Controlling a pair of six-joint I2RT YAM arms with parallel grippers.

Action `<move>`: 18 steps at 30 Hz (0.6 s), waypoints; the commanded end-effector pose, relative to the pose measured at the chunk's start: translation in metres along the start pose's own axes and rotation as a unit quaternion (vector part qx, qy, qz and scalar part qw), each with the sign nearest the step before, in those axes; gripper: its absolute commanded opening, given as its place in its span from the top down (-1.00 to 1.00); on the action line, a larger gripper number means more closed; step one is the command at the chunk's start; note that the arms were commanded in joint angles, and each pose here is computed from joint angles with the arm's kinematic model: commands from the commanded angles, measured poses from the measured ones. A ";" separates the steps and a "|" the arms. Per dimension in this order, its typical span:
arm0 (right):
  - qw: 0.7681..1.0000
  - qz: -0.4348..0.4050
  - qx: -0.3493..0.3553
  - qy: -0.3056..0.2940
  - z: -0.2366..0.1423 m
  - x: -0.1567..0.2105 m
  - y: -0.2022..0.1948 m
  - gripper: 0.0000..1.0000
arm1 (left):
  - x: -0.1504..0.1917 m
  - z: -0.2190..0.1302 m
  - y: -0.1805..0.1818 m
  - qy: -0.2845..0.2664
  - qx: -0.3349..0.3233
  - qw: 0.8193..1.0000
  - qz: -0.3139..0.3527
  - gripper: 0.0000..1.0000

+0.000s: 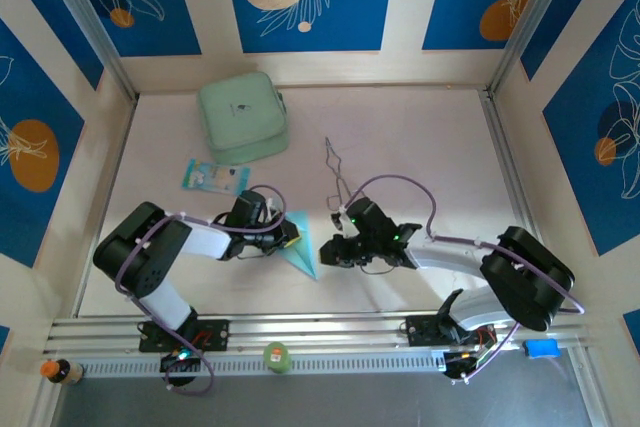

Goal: Fold a paper plane with a square sheet of paper (pick it up from the middle)
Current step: Perform the fourth fold on the wing at the bottom-center of the table.

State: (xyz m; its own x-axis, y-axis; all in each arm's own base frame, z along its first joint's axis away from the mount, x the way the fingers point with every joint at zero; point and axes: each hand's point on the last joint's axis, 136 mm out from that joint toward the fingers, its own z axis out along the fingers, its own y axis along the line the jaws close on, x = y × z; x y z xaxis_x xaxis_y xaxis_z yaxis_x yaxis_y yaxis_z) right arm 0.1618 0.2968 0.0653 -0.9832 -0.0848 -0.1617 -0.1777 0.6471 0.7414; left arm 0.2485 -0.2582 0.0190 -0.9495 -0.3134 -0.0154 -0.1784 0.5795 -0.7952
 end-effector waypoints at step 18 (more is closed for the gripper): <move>0.996 -0.040 0.059 0.059 0.067 -0.017 0.014 0.98 | 0.008 -0.001 0.027 0.002 -0.045 0.999 -0.027 1.00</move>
State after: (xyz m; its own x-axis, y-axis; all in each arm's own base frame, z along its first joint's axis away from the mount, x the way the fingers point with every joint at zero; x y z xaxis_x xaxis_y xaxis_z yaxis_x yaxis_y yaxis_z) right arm 0.1785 0.3620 0.0443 -0.9664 -0.2129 -0.1441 -0.2529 0.6878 0.6804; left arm 0.2485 -0.2577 0.0191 -0.9476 -0.3192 -0.0136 -0.1831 0.5773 -0.7957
